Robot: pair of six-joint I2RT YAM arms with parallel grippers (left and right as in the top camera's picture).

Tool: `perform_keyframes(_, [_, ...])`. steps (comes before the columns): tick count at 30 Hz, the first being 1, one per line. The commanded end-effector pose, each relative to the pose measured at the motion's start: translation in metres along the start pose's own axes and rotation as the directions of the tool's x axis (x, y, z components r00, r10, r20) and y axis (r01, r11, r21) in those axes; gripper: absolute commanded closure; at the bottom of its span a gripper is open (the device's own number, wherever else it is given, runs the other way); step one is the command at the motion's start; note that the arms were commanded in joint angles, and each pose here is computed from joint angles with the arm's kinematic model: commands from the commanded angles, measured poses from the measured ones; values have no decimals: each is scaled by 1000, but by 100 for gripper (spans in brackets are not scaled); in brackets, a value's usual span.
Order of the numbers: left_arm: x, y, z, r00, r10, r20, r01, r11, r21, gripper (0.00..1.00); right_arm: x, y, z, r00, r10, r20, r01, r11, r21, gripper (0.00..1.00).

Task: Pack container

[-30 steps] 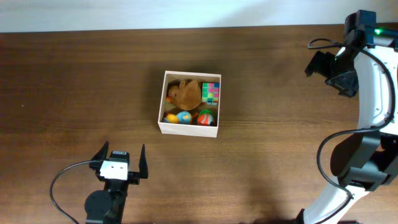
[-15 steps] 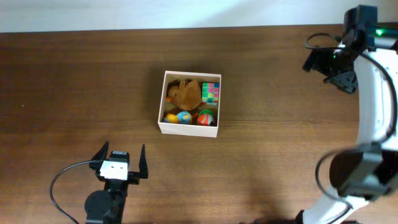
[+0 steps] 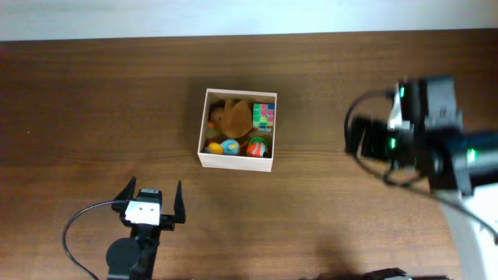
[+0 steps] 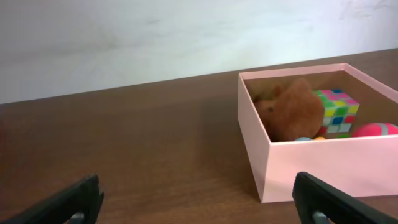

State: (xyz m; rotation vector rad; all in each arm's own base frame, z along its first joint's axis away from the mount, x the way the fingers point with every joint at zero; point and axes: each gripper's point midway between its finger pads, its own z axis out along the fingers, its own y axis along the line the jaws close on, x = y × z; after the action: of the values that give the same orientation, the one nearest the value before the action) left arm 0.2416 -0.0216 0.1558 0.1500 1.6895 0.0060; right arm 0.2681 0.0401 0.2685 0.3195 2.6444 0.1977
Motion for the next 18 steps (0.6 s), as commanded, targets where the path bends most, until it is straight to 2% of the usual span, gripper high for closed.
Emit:
perform_keyframes(1, [0, 1, 0, 1000, 19, 7, -19, 1000, -6, 1, 40, -9, -1, 1000, -14, -13, 14, 999, -30, 1])
perform_keyframes(5, [0, 1, 0, 1000, 19, 7, -19, 1000, -6, 1, 57, -22, -7, 998, -3, 69, 5, 999, -36, 1])
perform_keyframes(7, [0, 1, 0, 1000, 19, 7, -19, 1000, -6, 1, 48, -25, -13, 982, -22, 186, 32, 998, -53, 1])
perform_keyframes(9, [0, 1, 0, 1000, 19, 7, -19, 1000, -6, 1, 33, -22, -19, 943, -98, 319, 124, 990, -62, 1])
perform_keyframes(11, [0, 1, 0, 1000, 19, 7, -19, 1000, -6, 1, 20, -17, -25, 865, -203, 459, 249, 968, -41, 1])
perform_keyframes(13, [0, 1, 0, 1000, 19, 7, -19, 1000, -6, 1, 9, -12, -29, 756, -296, 584, 357, 934, 11, 1])
perform_keyframes(15, [0, 1, 0, 1000, 19, 7, -19, 1000, -6, 1, 5, -11, -28, 655, -364, 662, 423, 903, 77, 2])
perform_keyframes(18, [0, 1, 0, 1000, 19, 7, -19, 1000, -6, 1, 12, -14, -16, 551, -435, 712, 478, 864, 158, 1])
